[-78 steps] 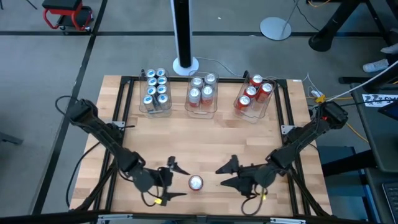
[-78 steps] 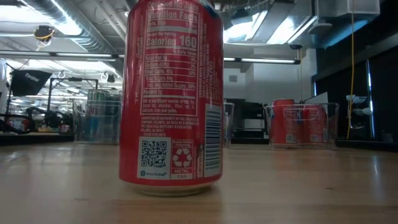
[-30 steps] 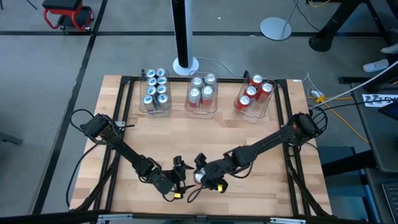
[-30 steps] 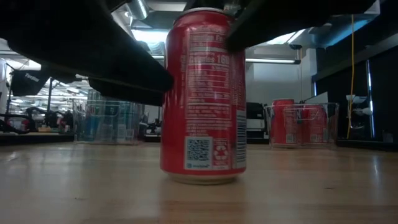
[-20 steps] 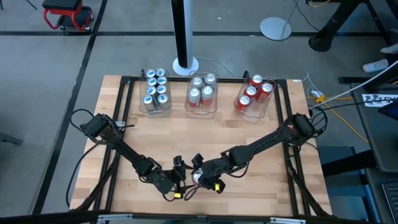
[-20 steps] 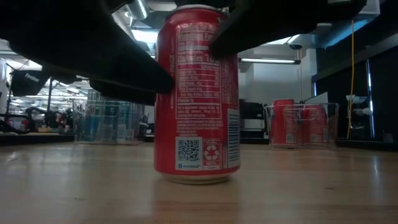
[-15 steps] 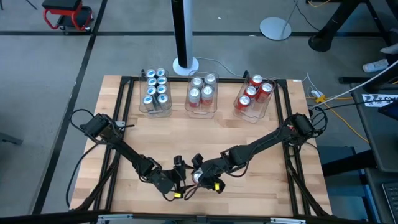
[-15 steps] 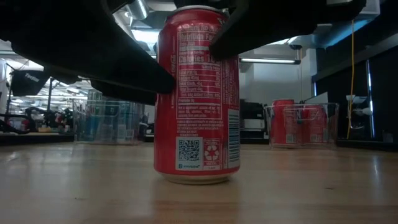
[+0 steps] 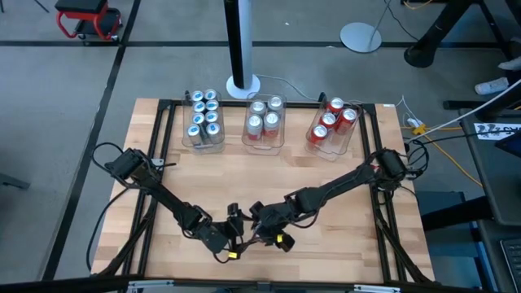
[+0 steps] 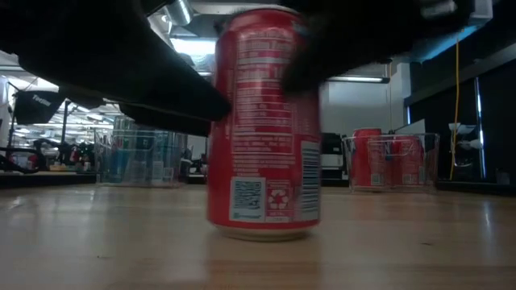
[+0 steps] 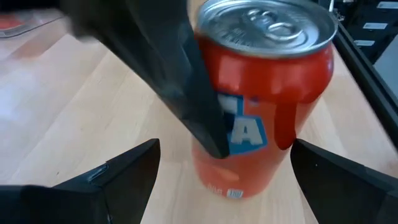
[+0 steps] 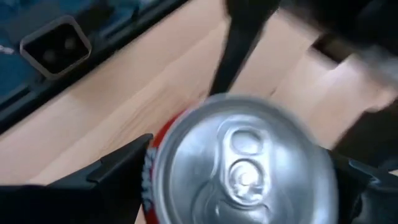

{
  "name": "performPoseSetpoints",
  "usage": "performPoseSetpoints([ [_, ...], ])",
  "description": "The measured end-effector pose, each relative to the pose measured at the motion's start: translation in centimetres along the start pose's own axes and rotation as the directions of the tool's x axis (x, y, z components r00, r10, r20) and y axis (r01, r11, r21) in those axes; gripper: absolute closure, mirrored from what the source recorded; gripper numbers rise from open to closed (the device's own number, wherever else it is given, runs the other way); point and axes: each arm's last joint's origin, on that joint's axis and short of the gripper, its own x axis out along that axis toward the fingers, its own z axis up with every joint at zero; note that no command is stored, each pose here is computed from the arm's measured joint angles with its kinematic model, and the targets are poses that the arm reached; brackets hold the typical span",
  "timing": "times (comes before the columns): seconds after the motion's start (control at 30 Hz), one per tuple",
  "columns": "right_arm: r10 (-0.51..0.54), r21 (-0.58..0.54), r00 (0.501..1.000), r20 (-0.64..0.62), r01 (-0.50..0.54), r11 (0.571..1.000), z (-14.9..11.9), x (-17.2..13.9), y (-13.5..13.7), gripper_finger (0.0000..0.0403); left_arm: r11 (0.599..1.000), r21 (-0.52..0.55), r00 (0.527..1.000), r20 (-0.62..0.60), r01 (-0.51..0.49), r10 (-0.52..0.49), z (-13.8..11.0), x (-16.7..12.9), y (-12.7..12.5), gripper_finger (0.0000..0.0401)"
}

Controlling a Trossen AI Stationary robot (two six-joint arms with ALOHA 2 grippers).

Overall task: Sort soda cans
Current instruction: Put the red soda can into the right transparent bin

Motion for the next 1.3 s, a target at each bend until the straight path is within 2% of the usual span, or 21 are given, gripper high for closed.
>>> performPoseSetpoints([
  [0.23,0.037,0.039,0.999,-0.015,-0.036,0.999,-0.6,0.1,-0.2,0.0071,1.0,0.002,1.0,0.0,-0.01,0.01,0.0,0.0,0.1,0.0056],
  [0.43,0.039,-0.004,0.999,0.005,-0.039,0.999,-0.3,0.2,0.0,0.0109,1.0,0.001,1.0,-0.001,-0.002,0.002,0.0,0.0,0.0,0.0056],
  [0.57,0.039,-0.028,0.999,0.004,-0.039,0.999,-0.2,-0.1,0.1,0.0109,1.0,0.004,1.0,-0.003,-0.002,0.002,-0.1,0.0,0.0,0.0056],
  [0.77,0.018,-0.076,1.0,-0.005,-0.019,0.997,0.6,-2.3,0.2,0.0106,1.0,0.028,1.0,-0.01,0.001,-0.001,-0.3,-0.3,-0.3,0.0056],
  [0.9,-0.028,-0.101,0.999,-0.032,0.025,0.995,1.2,-4.8,0.3,0.0109,0.999,0.039,1.0,-0.022,0.0,0.001,-0.6,-0.7,-0.6,0.0056],
  [1.07,-0.159,-0.133,0.977,-0.139,0.141,0.981,1.6,-10.1,0.8,0.0109,0.999,0.044,0.999,-0.029,-0.03,0.031,-0.9,-0.9,-0.6,0.0056],
  [1.2,-0.288,-0.154,0.914,-0.286,0.253,0.955,0.9,-14.6,1.5,0.0109,0.998,0.044,0.999,-0.033,-0.037,0.038,-0.9,-0.9,-0.6,0.0056],
  [1.3,-0.355,-0.161,0.838,-0.414,0.317,0.935,-0.3,-17.5,1.9,0.0109,0.998,0.048,0.999,-0.035,-0.038,0.04,-0.9,-0.9,-0.5,0.0056],
])
